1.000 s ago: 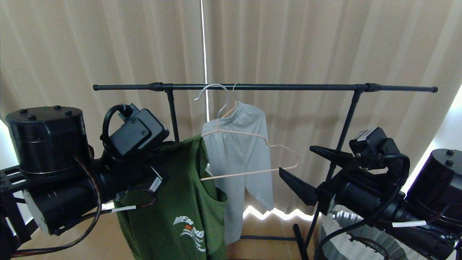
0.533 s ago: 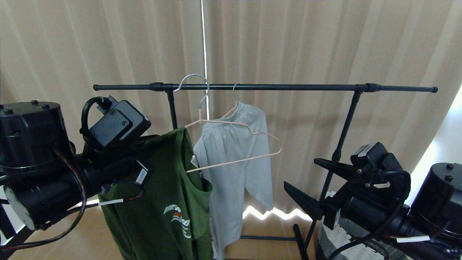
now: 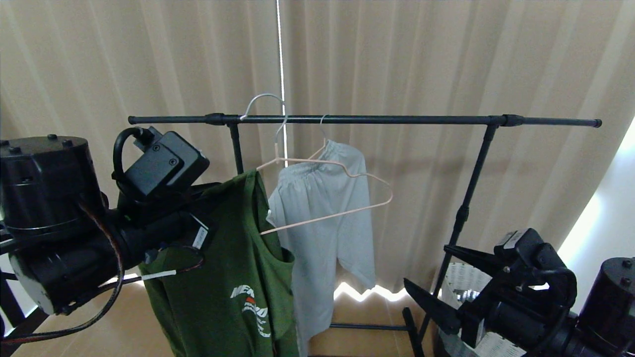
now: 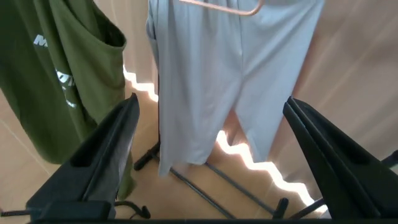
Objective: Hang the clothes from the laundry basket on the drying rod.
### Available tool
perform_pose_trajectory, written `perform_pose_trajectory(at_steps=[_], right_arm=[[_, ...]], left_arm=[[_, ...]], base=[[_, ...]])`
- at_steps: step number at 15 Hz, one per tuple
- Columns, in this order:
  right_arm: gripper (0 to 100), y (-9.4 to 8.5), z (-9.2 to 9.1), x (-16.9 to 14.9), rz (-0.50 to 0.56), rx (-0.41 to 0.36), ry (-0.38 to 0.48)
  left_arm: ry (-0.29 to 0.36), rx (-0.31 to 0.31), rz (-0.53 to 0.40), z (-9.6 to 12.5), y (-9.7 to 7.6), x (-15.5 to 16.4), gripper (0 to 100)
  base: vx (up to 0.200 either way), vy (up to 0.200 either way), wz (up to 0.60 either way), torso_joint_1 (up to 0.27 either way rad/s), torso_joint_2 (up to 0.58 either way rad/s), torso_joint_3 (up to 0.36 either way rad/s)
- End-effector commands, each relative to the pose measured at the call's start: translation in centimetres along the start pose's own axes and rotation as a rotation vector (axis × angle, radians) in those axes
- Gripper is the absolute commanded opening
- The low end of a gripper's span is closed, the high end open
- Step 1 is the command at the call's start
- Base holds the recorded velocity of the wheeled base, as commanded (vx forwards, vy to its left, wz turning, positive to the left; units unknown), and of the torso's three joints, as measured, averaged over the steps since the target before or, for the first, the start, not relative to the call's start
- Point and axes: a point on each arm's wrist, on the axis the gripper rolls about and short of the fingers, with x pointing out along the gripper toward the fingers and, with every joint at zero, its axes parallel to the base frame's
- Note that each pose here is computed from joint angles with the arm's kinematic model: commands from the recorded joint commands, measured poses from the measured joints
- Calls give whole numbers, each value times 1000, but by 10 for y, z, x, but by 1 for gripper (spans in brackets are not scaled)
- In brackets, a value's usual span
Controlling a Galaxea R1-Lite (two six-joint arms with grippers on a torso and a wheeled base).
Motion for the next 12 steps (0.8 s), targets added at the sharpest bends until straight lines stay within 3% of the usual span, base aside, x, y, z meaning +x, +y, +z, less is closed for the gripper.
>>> perform_pose_trajectory(at_steps=[1,4,6,8,12], right_arm=[[100,5,-7,9,25,-2,31],[100,16,-12,28,62,37,-27],[100,18,-15,41,61,45,-105],[100,20,-19,52,61,48,-88],[100,20,-10,54,66,95,-130]], left_arm=[[-25,-49,-4,7,0,2,0],[-85,-138,-75,24,-15,0,0],[-137,-133,-149,32,-21,-2,0],[-182,-129,-208,38,-21,-1,0],[-250,-127,-247,50,-21,3,0]], base=[[0,0,0,0,0,0],[0,0,0,0,0,0],[0,0,0,0,0,0],[0,0,0,0,0,0],[0,0,0,0,0,0]])
